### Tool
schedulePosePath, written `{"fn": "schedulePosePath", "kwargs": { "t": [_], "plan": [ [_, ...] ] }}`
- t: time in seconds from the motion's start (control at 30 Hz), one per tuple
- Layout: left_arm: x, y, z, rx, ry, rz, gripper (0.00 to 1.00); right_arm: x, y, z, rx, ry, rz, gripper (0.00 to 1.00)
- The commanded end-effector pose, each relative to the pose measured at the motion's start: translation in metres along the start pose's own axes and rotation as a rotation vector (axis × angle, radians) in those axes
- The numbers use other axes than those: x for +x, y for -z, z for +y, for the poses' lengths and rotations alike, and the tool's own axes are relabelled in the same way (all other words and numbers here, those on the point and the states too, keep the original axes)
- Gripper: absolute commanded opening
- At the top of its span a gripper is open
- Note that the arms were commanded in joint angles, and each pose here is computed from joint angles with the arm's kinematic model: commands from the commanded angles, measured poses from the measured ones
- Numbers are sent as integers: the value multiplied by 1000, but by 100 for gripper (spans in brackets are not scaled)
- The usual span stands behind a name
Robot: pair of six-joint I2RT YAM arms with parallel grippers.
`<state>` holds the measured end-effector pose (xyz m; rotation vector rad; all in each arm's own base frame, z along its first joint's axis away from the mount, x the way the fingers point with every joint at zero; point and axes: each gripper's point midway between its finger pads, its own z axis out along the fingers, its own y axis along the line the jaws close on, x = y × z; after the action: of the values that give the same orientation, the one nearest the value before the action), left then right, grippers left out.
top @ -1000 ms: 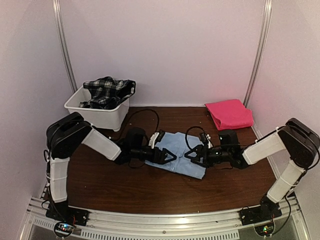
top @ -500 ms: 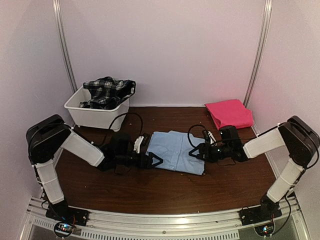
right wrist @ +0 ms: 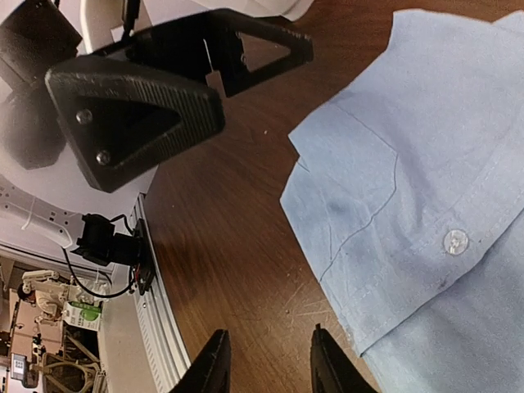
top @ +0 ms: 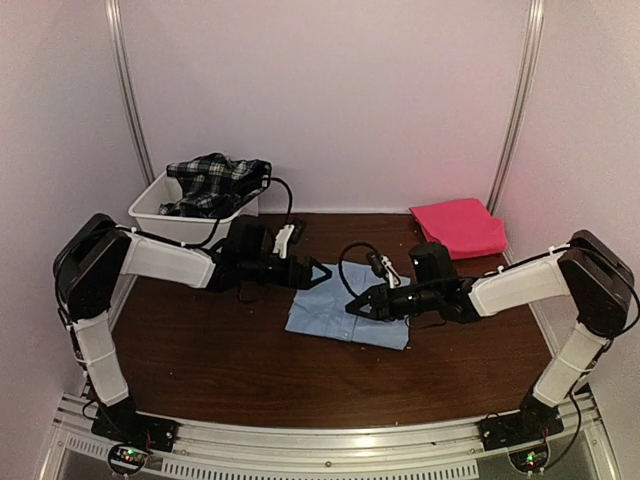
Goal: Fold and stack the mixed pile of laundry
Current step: Smooth out the square-folded T-shirt at the center of the board.
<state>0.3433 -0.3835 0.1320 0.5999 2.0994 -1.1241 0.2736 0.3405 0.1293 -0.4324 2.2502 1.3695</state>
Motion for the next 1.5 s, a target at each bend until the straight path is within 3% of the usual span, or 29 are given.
{"fn": "schedulePosePath", "kwargs": {
  "t": [0.0, 0.07, 0.3, 0.47, 0.63, 0.73, 0.9, 1.07, 1.2, 1.3, 1.37, 1.4, 1.47],
  "plan": [
    [13, -23, 10, 51, -21, 90, 98, -3, -28, -1, -48, -39, -18, 31],
    [19, -34, 14, 66, -5, 117, 97, -2, -39, -9, -46, -49, -16, 27],
    [46, -71, 53, -13, 10, 212, 75, 27, -64, -65, 99, -137, 58, 16],
    [29, -80, 91, -169, 12, 166, 65, 70, -61, -93, 166, -199, 142, 13],
    [9, -74, 125, -283, 19, 122, 65, 101, -51, -105, 187, -222, 196, 12],
    [-10, -60, 121, -257, -20, 91, 69, 108, -45, -98, 156, -206, 215, 11],
    [-37, -22, 69, -155, -138, 34, 80, 103, -36, -44, 2, -113, 227, 13],
    [-15, 26, 50, -184, -228, 72, 84, 92, -21, -15, -11, 4, 250, 14],
    [17, 48, 54, -219, -174, 111, 86, 84, -3, -8, 54, 147, 243, 24],
    [31, 46, 60, -229, -104, 149, 81, 80, -4, -4, 87, 231, 242, 26],
    [34, 39, 64, -227, -67, 164, 74, 78, -14, -1, 88, 257, 244, 26],
    [32, 27, 72, -234, -10, 171, 66, 76, -33, 3, 81, 279, 257, 26],
    [31, 17, 76, -228, 20, 171, 61, 73, -45, 4, 80, 292, 260, 25]
  ]
}}
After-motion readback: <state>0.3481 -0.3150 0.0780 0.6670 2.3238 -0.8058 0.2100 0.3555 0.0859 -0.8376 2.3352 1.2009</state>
